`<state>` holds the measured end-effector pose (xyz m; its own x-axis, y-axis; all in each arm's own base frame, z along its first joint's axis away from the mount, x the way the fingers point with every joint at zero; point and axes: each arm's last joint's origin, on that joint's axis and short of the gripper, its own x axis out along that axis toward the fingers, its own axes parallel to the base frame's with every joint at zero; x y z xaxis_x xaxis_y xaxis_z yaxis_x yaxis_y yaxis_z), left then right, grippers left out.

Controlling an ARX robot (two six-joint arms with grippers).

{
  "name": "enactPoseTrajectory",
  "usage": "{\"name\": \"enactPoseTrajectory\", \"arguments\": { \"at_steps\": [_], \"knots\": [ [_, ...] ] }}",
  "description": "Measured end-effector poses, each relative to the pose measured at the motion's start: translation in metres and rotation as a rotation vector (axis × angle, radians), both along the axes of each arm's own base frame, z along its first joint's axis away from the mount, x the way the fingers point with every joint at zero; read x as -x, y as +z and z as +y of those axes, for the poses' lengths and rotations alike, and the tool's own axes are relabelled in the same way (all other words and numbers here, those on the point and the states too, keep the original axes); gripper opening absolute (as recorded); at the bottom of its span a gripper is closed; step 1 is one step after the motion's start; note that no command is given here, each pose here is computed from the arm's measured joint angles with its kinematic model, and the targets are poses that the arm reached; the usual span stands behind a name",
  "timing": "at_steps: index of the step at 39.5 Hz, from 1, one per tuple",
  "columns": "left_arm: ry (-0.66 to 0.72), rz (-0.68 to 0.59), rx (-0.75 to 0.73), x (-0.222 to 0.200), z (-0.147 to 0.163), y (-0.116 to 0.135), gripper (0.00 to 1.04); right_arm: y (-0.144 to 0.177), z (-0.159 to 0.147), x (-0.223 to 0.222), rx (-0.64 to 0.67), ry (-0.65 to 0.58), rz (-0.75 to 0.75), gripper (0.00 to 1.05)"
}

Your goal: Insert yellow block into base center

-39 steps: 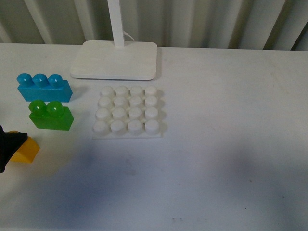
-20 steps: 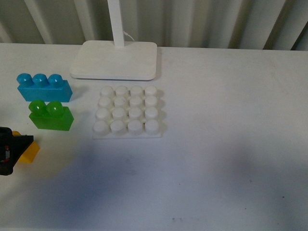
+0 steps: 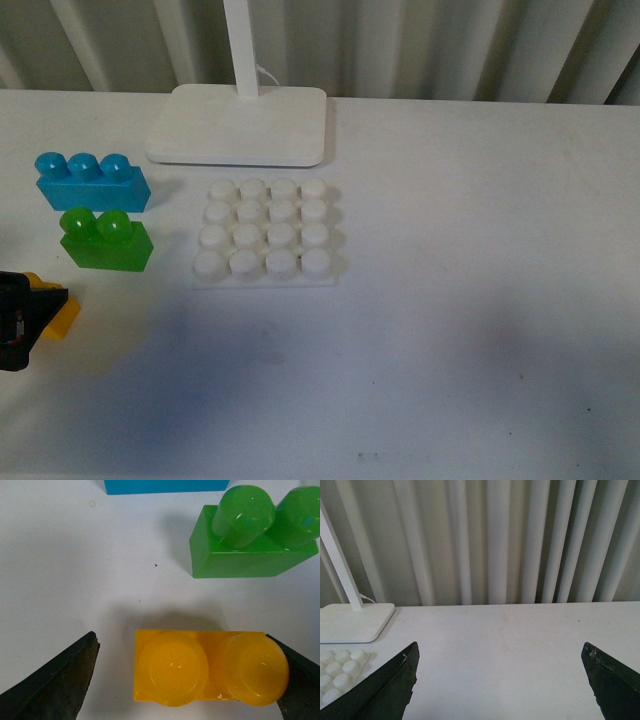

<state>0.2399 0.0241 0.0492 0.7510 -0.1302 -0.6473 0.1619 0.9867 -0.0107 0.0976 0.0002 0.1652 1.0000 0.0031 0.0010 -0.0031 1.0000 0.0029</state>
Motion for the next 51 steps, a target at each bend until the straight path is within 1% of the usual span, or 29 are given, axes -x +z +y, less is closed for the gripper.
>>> {"name": "enactPoseTrajectory", "arguments": {
  "at_steps": [1,2,6,8,10,19,27,34,39,44,47,51],
  "knots": [
    [0.000,0.000,0.000,0.000,0.000,0.000,0.98,0.000,0.000,0.000,0.000,0.000,0.000,0.95],
    [-0.002,0.000,-0.001,0.000,-0.001,0.000,0.95,0.000,0.000,0.000,0.000,0.000,0.000,0.95],
    [0.002,0.003,-0.001,0.000,-0.001,0.000,0.74,0.000,0.000,0.000,0.000,0.000,0.000,0.95],
    [0.003,0.001,0.000,0.000,-0.002,0.001,0.68,0.000,0.000,0.000,0.000,0.000,0.000,0.95],
    [0.008,-0.002,-0.006,0.000,-0.002,0.003,0.66,0.000,0.000,0.000,0.000,0.000,0.000,0.95],
    [0.027,-0.015,-0.020,0.006,-0.008,0.014,0.66,0.000,0.000,0.000,0.000,0.000,0.000,0.95],
    [0.056,-0.048,-0.037,0.009,-0.023,0.034,0.66,0.000,0.000,0.000,0.000,0.000,0.000,0.95],
    [0.042,-0.065,-0.011,0.005,-0.054,0.050,0.66,0.000,0.000,0.000,0.000,0.000,0.000,0.95],
    [0.037,-0.074,0.016,-0.005,-0.089,0.066,0.66,0.000,0.000,0.000,0.000,0.000,0.000,0.95],
    [0.058,-0.097,0.034,-0.011,-0.115,0.080,0.66,0.000,0.000,0.000,0.000,0.000,0.000,0.95],
    [0.065,-0.104,0.028,-0.013,-0.128,0.084,0.66,0.000,0.000,0.000,0.000,0.000,0.000,0.95],
    [0.065,-0.096,0.014,-0.018,-0.145,0.083,0.66,0.000,0.000,0.000,0.000,0.000,0.000,0.95]
  ]
}}
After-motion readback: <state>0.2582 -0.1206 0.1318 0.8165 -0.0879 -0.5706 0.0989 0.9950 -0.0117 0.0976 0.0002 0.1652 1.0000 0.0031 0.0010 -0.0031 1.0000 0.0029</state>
